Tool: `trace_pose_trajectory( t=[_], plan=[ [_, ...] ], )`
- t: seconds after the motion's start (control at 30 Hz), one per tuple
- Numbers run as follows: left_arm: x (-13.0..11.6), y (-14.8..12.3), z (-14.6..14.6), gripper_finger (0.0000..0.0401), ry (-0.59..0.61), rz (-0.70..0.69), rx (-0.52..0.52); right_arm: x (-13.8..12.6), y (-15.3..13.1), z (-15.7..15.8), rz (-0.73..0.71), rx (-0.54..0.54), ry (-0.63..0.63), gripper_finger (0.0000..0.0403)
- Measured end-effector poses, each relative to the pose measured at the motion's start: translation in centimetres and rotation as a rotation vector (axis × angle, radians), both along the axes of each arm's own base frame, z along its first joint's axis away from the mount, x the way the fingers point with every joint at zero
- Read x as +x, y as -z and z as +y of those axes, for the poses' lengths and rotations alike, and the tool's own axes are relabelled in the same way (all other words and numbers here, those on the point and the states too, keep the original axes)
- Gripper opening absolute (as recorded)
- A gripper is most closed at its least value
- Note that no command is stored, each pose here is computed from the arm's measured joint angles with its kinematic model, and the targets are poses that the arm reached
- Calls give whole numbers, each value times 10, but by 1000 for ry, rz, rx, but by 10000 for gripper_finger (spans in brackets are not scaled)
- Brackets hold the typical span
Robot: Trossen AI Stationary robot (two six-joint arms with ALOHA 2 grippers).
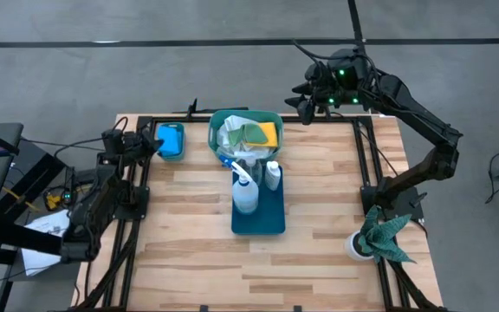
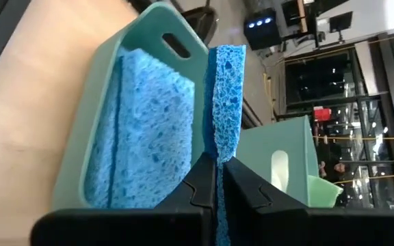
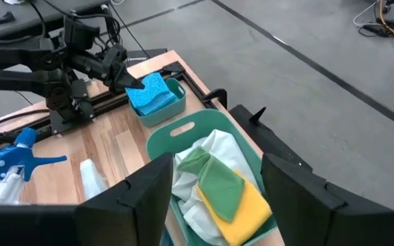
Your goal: Pick & Place Kitchen Items
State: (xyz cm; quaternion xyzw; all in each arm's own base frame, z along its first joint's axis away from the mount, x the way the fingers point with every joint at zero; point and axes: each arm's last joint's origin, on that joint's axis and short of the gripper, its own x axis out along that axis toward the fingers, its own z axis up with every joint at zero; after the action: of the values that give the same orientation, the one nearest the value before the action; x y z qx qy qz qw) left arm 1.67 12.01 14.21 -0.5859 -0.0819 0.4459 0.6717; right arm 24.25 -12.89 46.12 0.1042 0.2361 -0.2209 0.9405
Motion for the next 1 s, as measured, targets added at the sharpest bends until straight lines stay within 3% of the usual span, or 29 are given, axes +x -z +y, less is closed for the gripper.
trace_pose_trajectory(
  t=[1.0],
  plan=[
    [0, 3, 6, 3, 1, 29, 10, 0, -1, 0, -7, 0, 2, 214]
  ],
)
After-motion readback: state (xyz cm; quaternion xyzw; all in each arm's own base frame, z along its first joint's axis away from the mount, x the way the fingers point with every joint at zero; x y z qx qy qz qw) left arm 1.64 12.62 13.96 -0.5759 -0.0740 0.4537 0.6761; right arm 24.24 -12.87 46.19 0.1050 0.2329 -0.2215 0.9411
